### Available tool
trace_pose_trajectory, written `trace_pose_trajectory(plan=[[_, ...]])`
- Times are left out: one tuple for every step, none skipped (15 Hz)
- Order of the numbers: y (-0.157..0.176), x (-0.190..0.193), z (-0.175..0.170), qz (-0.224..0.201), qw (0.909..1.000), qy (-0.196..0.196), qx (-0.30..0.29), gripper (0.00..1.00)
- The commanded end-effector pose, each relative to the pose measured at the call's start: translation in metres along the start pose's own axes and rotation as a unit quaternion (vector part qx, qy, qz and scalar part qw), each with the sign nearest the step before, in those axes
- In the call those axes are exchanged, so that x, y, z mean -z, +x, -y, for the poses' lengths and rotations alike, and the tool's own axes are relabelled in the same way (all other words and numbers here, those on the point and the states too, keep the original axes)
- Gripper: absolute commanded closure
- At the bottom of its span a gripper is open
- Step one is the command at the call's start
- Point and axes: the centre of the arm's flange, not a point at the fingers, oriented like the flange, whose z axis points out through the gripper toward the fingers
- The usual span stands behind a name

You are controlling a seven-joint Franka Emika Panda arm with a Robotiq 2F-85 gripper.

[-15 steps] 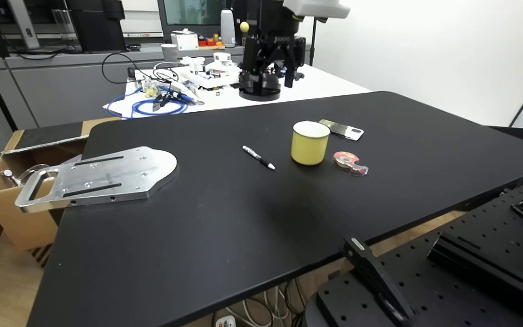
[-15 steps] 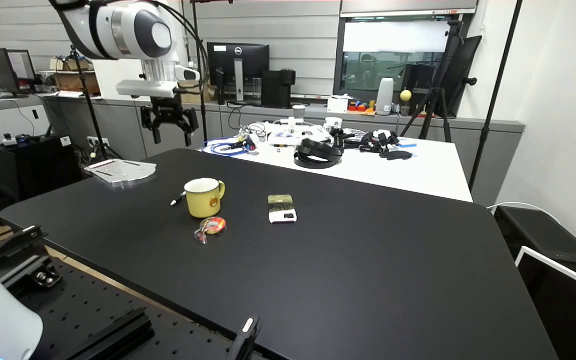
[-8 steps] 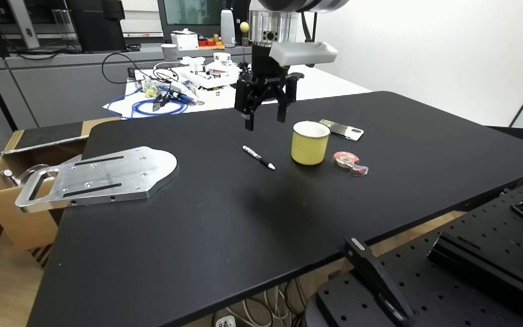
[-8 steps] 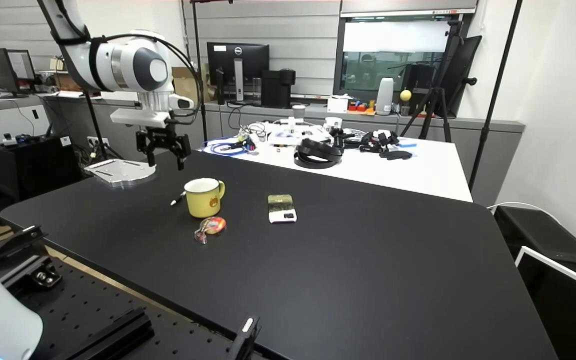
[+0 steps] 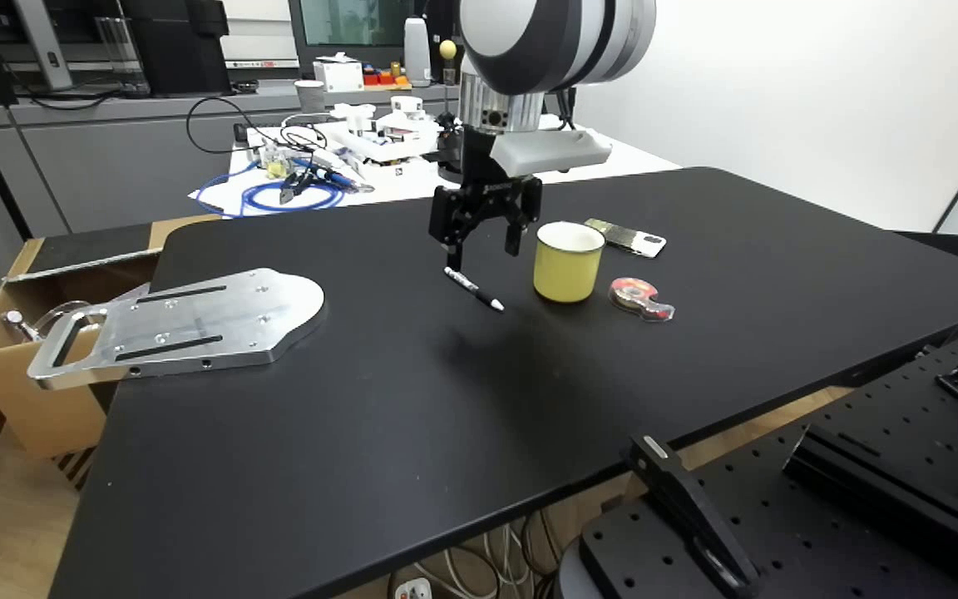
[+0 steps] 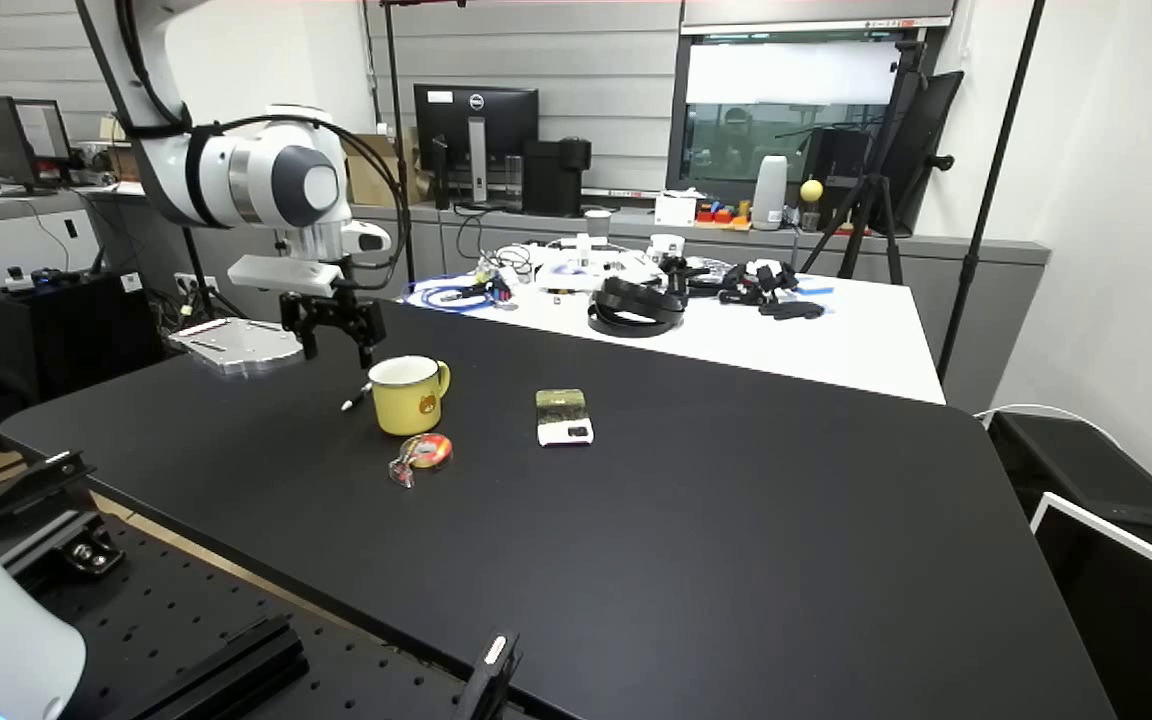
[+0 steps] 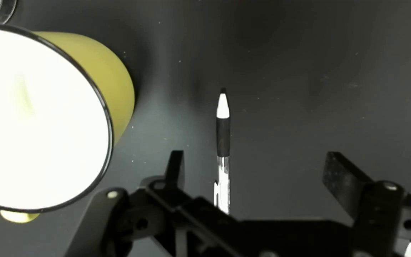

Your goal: Pick up the pen and place it in the cup

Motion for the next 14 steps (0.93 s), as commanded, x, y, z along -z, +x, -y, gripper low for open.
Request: trace_pose_trajectory(plan=[[0.002, -0.018, -0.004, -0.008, 0.9997, 0.0, -0.022, 0.0], [0.002, -0.022, -0.006, -0.008, 0.9997, -0.001, -0.022, 0.0], [0.003, -0.027, -0.007, -0.004, 0.9997, -0.002, -0.023, 0.0], [0.004, -0.03, -0.008, -0.004, 0.9997, -0.002, -0.023, 0.0], [0.005, -0.034, -0.008, -0.004, 0.9997, -0.003, -0.022, 0.0], [0.007, -0.033, -0.007, -0.007, 0.9998, -0.003, -0.021, 0.0], [0.008, -0.034, -0.006, -0.007, 0.9998, -0.003, -0.021, 0.0], [0.01, -0.035, -0.005, -0.008, 0.9998, -0.002, -0.02, 0.0], [0.01, -0.036, -0.004, -0.008, 0.9998, -0.002, -0.02, 0.0], [0.011, -0.038, -0.003, -0.007, 0.9998, -0.002, -0.019, 0.0], [0.012, -0.04, -0.001, -0.003, 0.9998, -0.001, -0.018, 0.0], [0.014, -0.041, 0.001, 0.0, 0.9998, -0.002, -0.018, 0.0], [0.016, -0.041, 0.003, 0.0, 0.9999, -0.002, -0.016, 0.0], [0.018, -0.042, 0.005, -0.001, 0.9999, -0.002, -0.015, 0.0]])
